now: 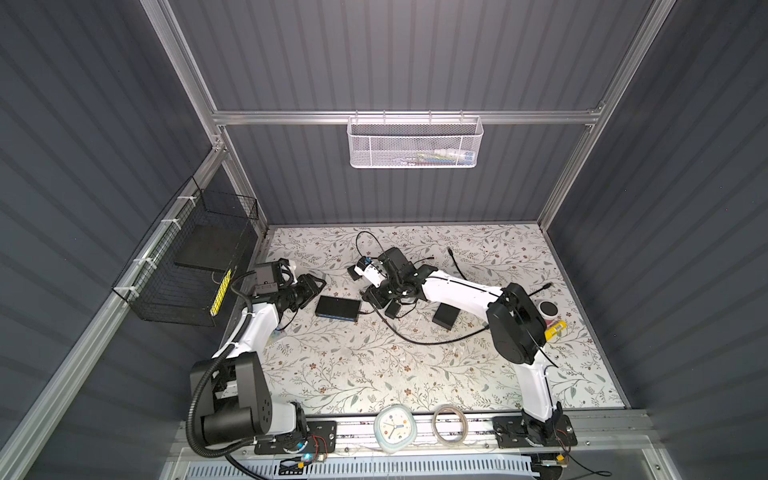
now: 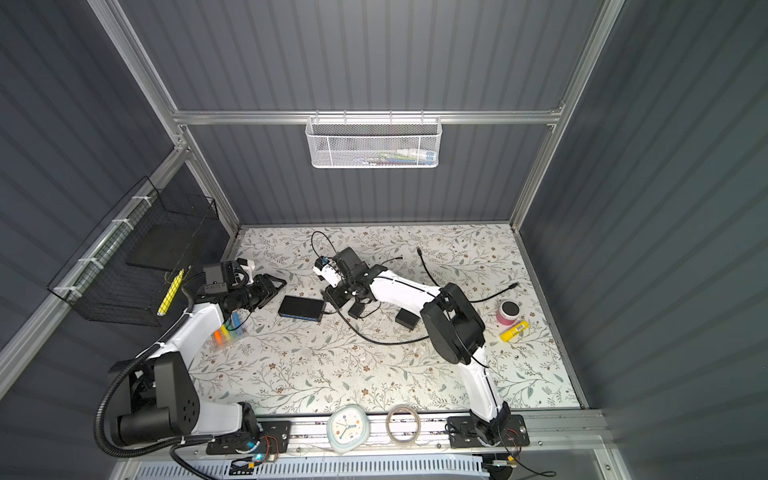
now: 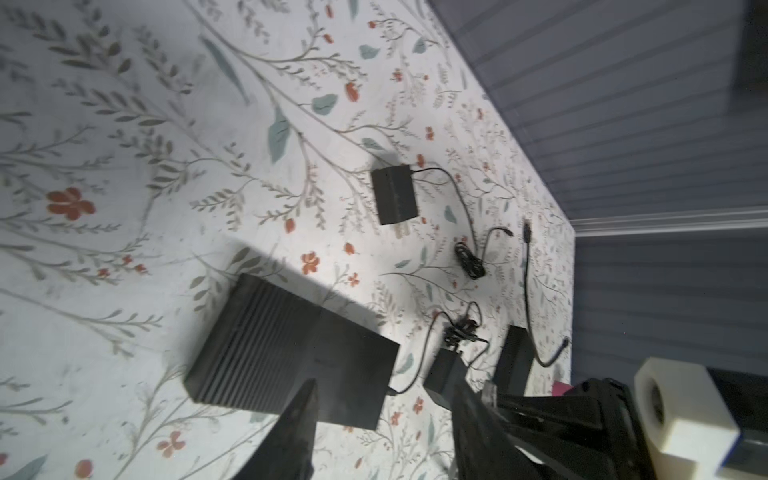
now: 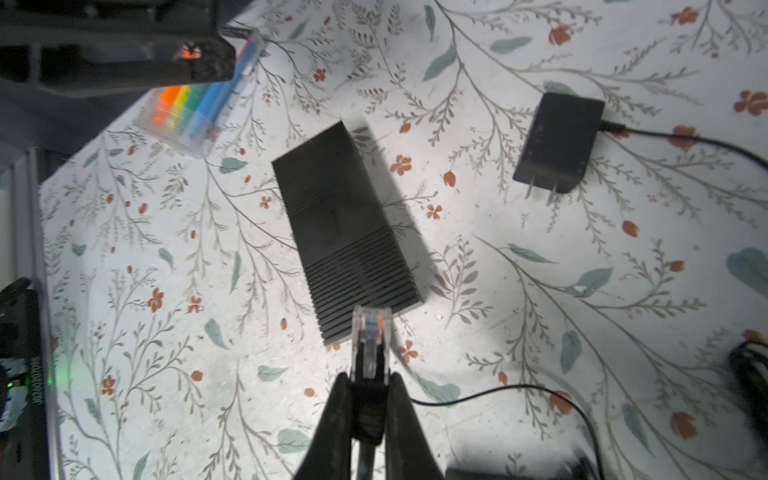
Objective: Insert the plug into the switch port
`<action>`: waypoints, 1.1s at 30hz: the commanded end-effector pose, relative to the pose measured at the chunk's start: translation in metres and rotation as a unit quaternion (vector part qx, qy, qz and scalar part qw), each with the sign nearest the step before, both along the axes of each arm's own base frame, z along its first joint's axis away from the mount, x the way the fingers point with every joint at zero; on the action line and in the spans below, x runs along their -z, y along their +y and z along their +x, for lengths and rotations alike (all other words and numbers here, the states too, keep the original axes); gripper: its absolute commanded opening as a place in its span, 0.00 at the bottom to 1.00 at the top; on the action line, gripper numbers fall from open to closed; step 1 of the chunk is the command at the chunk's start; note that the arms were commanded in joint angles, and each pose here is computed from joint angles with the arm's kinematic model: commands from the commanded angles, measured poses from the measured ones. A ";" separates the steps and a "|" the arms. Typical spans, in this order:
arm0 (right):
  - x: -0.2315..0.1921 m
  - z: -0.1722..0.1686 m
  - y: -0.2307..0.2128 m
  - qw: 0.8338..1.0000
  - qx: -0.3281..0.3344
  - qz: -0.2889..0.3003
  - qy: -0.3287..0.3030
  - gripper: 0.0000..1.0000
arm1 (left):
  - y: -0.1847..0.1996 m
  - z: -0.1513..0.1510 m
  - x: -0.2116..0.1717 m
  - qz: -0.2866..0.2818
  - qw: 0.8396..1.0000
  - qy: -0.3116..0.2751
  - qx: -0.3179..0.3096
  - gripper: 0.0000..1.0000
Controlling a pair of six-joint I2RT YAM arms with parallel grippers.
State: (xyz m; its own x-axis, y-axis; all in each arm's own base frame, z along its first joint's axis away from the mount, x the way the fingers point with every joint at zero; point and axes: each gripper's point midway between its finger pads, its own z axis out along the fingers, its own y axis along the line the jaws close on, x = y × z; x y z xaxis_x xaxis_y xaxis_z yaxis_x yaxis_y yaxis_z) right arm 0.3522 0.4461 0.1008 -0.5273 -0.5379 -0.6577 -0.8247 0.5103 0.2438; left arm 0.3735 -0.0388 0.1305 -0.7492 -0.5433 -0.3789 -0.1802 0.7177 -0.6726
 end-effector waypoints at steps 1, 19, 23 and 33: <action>0.019 0.007 -0.007 0.998 0.031 -0.048 0.018 0.00 | 0.016 -0.001 0.027 0.028 0.999 0.028 -0.033 0.52; 0.063 -0.002 0.014 0.993 0.044 -0.064 0.087 0.00 | 0.021 0.016 0.076 0.012 0.997 0.055 -0.060 0.52; 0.070 -0.002 0.015 0.992 0.047 -0.065 0.093 0.00 | 0.018 0.012 0.079 0.004 0.997 0.059 -0.054 0.52; 0.070 0.001 0.027 0.992 0.043 -0.049 0.105 0.00 | 0.008 -0.004 0.090 -0.020 0.996 0.072 -0.048 0.52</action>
